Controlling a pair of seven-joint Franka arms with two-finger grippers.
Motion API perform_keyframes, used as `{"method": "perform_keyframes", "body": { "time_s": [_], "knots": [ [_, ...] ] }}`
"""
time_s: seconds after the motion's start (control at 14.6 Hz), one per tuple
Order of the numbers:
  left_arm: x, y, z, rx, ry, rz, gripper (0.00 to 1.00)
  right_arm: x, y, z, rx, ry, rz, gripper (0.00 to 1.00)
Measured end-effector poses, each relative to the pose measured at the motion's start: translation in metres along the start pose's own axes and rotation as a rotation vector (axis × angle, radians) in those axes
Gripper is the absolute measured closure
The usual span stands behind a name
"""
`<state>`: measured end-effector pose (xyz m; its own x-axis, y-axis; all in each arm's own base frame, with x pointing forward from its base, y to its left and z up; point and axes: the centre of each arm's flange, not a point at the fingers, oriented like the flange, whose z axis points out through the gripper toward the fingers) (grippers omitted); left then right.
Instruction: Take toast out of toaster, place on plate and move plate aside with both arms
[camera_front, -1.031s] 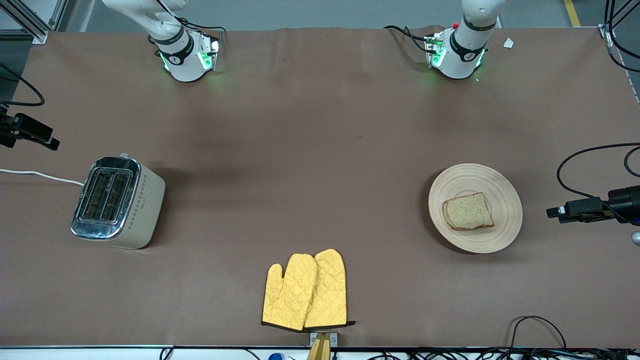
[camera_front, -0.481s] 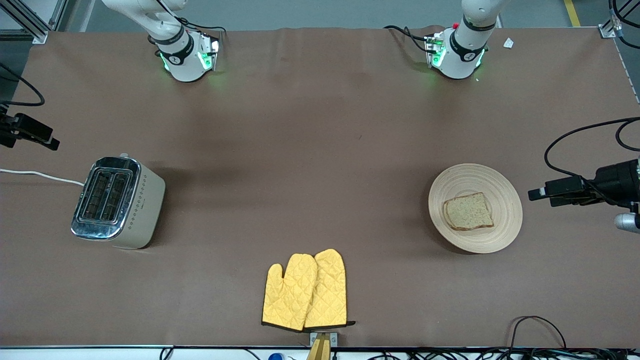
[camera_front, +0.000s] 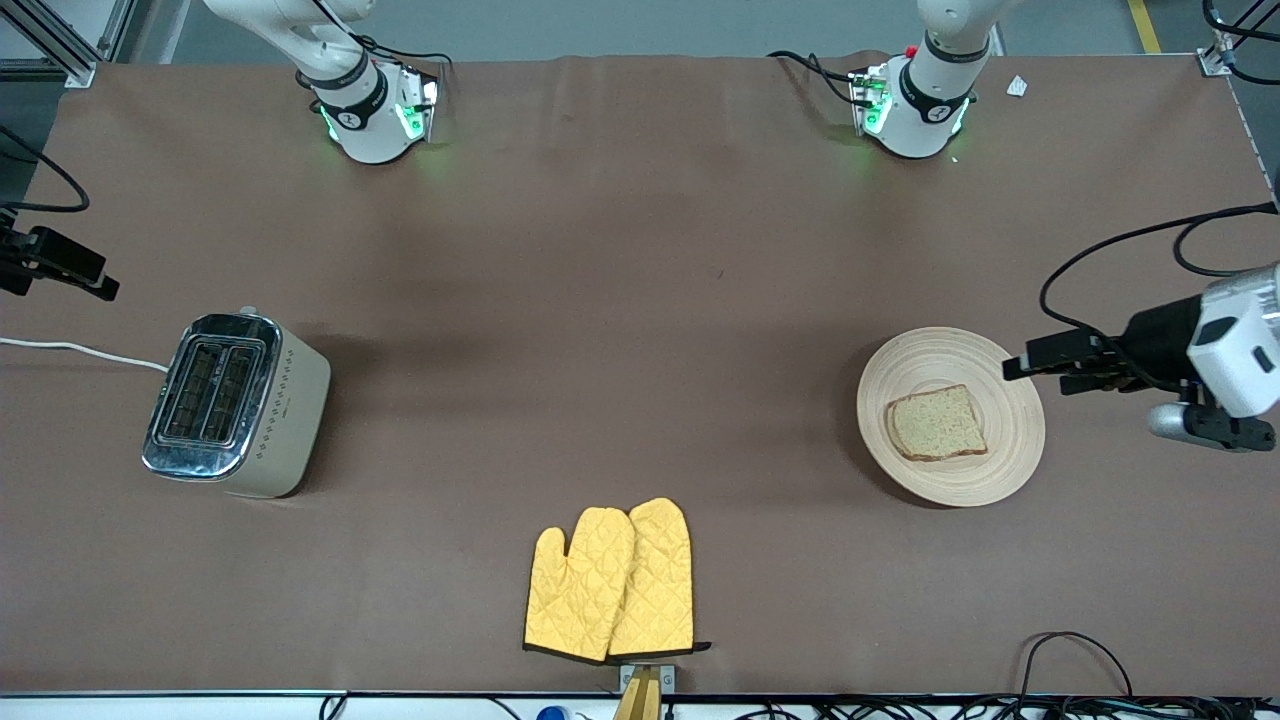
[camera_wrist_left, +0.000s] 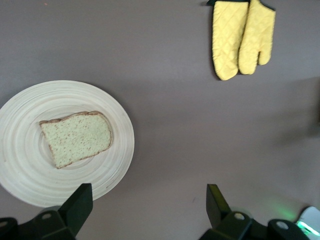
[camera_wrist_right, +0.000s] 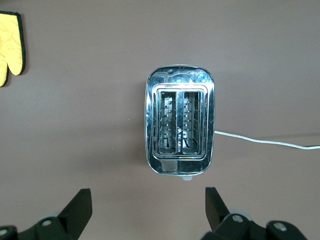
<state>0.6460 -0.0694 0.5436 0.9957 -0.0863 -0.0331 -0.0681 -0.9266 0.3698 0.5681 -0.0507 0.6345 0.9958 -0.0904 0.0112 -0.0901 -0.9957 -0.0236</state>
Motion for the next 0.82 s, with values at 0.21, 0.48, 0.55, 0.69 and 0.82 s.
{"method": "perform_keyframes", "body": {
  "time_s": [0.21, 0.48, 0.55, 0.69, 0.82],
  "knots": [
    [-0.021, 0.055, -0.004, 0.123, -0.017, -0.022, 0.00, 0.000, 0.000, 0.000, 0.000, 0.000, -0.001, 0.00],
    [-0.054, 0.086, -0.025, 0.232, 0.000, -0.015, 0.00, 0.000, -0.001, 0.000, 0.000, 0.000, -0.002, 0.00],
    [-0.060, 0.083, -0.032, 0.278, -0.002, -0.013, 0.00, 0.000, -0.001, 0.000, 0.000, 0.000, -0.002, 0.00],
    [-0.072, 0.083, -0.045, 0.363, -0.003, -0.005, 0.00, 0.000, -0.001, 0.000, 0.000, 0.003, -0.002, 0.00],
    [-0.087, 0.090, -0.056, 0.400, -0.012, 0.004, 0.00, 0.001, -0.001, -0.001, 0.000, 0.013, -0.001, 0.00]
  ]
}}
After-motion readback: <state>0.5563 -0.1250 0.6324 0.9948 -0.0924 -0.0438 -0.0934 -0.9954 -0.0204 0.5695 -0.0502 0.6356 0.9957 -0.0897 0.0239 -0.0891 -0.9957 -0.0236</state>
